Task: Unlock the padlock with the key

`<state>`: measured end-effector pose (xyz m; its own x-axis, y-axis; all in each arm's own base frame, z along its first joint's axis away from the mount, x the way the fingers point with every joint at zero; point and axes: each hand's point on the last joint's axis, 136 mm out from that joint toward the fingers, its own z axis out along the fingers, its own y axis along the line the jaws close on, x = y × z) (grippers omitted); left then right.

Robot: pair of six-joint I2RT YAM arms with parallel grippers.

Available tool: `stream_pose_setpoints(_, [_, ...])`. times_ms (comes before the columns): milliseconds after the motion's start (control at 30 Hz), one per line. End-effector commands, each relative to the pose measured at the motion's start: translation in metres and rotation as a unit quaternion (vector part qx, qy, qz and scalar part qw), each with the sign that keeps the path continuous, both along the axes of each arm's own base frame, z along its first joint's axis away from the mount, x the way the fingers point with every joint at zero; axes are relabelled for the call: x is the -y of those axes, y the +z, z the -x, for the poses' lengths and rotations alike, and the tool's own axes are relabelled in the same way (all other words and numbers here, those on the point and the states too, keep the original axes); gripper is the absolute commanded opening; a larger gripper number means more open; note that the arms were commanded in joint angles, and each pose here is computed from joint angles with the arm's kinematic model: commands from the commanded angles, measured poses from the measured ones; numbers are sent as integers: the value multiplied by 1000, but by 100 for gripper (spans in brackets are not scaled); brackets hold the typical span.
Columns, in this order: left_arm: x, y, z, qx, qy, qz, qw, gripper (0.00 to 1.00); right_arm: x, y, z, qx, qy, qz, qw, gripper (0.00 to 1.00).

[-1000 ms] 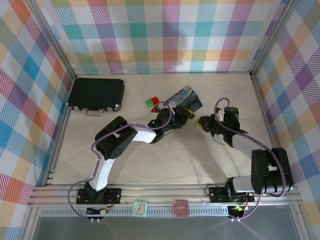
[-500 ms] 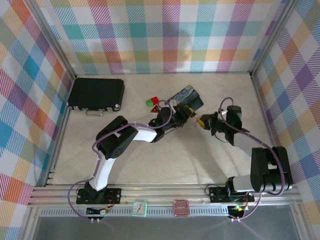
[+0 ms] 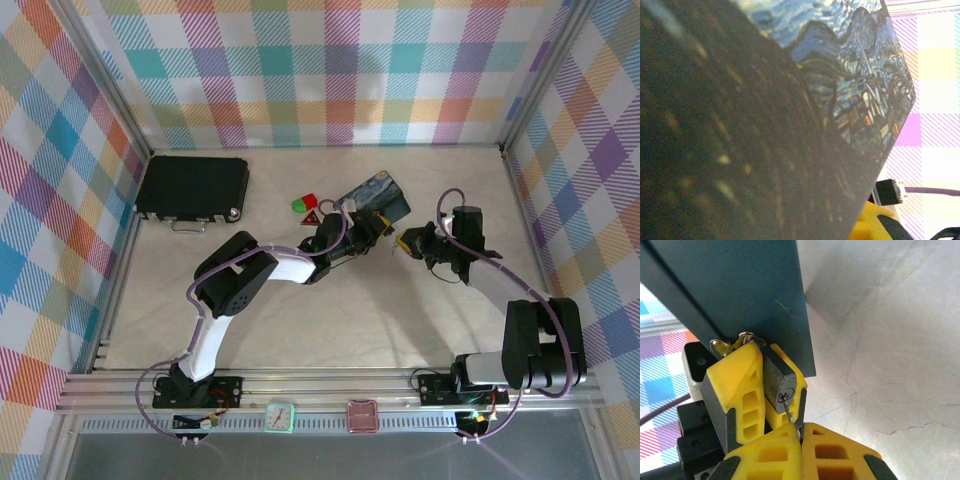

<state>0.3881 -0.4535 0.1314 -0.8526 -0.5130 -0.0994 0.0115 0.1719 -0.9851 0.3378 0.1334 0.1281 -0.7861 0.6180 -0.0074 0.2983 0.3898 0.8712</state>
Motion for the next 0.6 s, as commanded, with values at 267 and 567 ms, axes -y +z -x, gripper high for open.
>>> stream_pose_setpoints(267, [40, 8, 56, 7, -120, 6, 993, 0, 8, 42, -23, 113, 32, 90, 989, 0])
stream_pose_setpoints(567, [39, 12, 49, 23, -104, 16, 994, 0, -7, 33, -24, 5, -14, -76, 997, 0])
